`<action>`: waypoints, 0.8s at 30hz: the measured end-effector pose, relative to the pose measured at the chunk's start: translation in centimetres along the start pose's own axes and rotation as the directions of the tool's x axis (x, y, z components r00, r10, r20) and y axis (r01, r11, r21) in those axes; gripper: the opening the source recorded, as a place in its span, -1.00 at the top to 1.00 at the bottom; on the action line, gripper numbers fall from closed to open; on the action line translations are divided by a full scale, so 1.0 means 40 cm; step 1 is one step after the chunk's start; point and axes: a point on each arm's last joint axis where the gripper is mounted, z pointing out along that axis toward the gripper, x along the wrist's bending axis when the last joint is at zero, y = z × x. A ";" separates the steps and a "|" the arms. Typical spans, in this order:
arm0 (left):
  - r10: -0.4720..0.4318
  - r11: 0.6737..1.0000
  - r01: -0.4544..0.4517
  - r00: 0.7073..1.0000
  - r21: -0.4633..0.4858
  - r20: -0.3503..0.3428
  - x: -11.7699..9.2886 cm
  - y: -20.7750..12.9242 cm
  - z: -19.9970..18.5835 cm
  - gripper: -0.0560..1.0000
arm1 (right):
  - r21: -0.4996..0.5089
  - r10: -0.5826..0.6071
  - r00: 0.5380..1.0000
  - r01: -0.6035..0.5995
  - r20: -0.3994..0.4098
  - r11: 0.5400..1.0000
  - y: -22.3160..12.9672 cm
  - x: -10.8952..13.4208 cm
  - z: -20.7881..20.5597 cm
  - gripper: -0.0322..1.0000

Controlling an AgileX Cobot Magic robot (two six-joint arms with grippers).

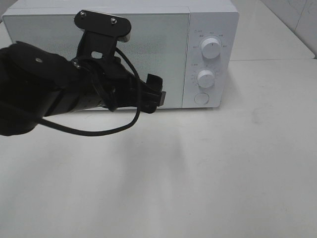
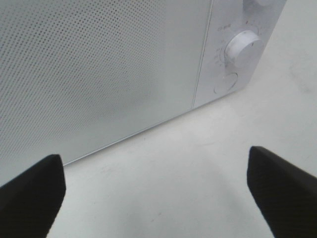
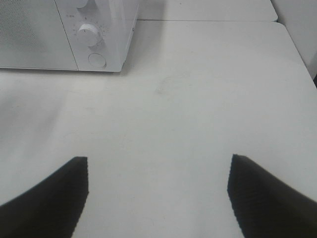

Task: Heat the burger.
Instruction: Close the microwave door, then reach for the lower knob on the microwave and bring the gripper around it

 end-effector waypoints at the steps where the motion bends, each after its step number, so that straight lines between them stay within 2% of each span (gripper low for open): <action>1: 0.018 1.000 -0.018 1.000 0.012 -0.007 0.008 0.002 -0.016 -0.93 | 0.000 0.000 1.000 0.000 0.000 1.000 0.000 0.000 0.000 -0.52; 3: 0.023 1.000 -0.023 1.000 0.016 -0.010 0.011 0.006 -0.021 -0.94 | 0.000 0.000 1.000 0.000 0.000 1.000 0.000 0.000 0.000 -0.52; 6: 0.090 0.996 -0.090 0.996 0.023 -0.014 0.021 0.021 -0.047 -0.96 | 0.000 0.000 1.000 0.000 0.000 1.000 0.000 0.000 0.000 -0.52; 7: 0.112 0.993 -0.112 0.994 0.030 0.006 0.027 0.027 -0.058 -0.96 | 0.000 0.000 1.000 0.000 0.000 1.000 0.000 0.000 0.000 -0.52; 10: 0.105 0.994 -0.106 0.994 0.033 0.027 0.030 0.031 -0.062 -0.96 | 0.000 0.000 1.000 0.000 0.000 1.000 0.000 0.000 0.000 -0.52; 11: 0.114 0.993 -0.117 0.991 0.027 0.070 0.045 0.041 -0.066 -0.96 | 0.000 0.000 1.000 0.000 0.000 1.000 0.000 0.000 0.000 -0.52; 12: 0.104 0.994 -0.106 0.990 0.016 0.097 0.066 0.049 -0.071 -0.96 | 0.000 0.000 1.000 0.000 0.000 1.000 0.000 0.000 0.000 -0.52; 15: 0.094 0.996 -0.095 0.991 0.006 0.101 0.080 0.055 -0.077 -0.96 | 0.000 0.000 1.000 0.000 0.000 1.000 0.000 0.000 0.000 -0.52; 19: 0.049 0.998 -0.045 0.995 -0.045 0.092 0.139 0.082 -0.112 -0.96 | 0.000 0.000 1.000 0.000 0.000 1.000 0.000 0.000 0.000 -0.52; 22: 0.024 0.998 -0.016 0.991 -0.061 0.129 0.167 0.083 -0.124 -0.96 | 0.000 0.000 1.000 0.000 0.000 1.000 0.000 0.000 0.000 -0.52; 23: -0.006 0.998 0.016 0.985 -0.058 0.170 0.191 0.075 -0.125 -0.96 | 0.000 0.000 1.000 0.000 0.000 1.000 0.000 0.000 0.000 -0.52; 24: -0.006 0.998 0.016 0.985 -0.058 0.170 0.191 0.075 -0.125 -0.96 | 0.000 0.000 1.000 0.000 0.000 1.000 0.000 0.000 0.000 -0.52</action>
